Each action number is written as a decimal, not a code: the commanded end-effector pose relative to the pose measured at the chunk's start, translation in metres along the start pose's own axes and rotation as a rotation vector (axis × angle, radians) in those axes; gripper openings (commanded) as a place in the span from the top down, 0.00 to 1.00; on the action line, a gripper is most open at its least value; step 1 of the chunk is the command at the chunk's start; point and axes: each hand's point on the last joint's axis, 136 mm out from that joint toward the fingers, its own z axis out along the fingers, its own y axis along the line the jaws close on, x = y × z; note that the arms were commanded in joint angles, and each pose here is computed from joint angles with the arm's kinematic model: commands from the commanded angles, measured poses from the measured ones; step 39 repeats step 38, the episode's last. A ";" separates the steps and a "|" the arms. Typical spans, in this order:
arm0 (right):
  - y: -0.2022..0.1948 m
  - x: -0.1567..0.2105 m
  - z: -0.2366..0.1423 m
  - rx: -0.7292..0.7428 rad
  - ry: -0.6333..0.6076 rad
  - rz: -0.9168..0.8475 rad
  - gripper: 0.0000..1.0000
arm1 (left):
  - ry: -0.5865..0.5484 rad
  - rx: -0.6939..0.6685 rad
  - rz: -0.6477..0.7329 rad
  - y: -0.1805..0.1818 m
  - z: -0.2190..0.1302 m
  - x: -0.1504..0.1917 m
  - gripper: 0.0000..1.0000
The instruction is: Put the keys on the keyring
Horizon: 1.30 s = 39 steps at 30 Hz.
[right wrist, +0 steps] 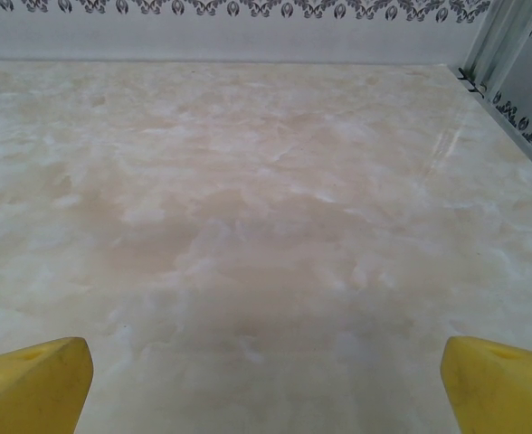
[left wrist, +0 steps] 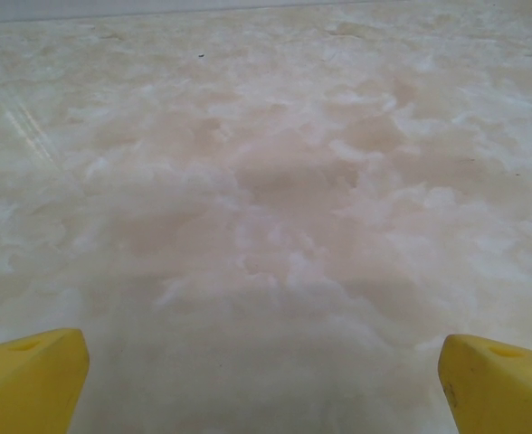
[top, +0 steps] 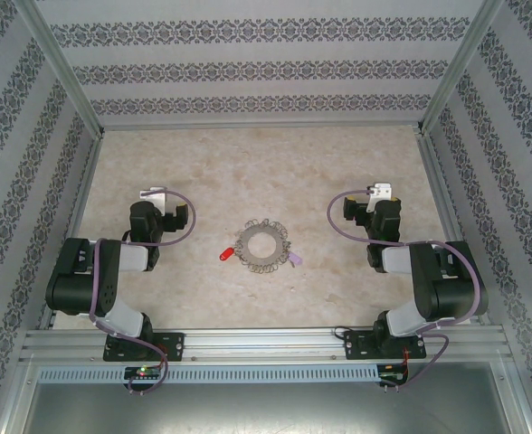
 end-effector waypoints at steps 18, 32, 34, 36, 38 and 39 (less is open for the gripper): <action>0.000 -0.014 0.001 0.003 -0.043 0.018 0.02 | -0.035 -0.013 -0.020 0.002 0.001 -0.011 0.00; 0.000 -0.014 0.001 0.001 -0.041 0.019 0.02 | -0.034 -0.013 -0.019 0.002 0.001 -0.010 0.00; 0.000 -0.014 0.001 -0.001 -0.041 0.020 0.02 | -0.036 -0.013 -0.019 0.002 0.001 -0.011 0.00; 0.000 -0.014 0.001 -0.002 -0.040 0.021 0.02 | -0.035 -0.013 -0.021 0.002 0.001 -0.011 0.00; 0.001 -0.014 0.001 -0.002 -0.042 0.020 0.02 | -0.035 -0.013 -0.019 0.002 0.002 -0.011 0.00; 0.001 -0.014 0.001 -0.002 -0.042 0.020 0.02 | -0.035 -0.013 -0.019 0.002 0.002 -0.011 0.00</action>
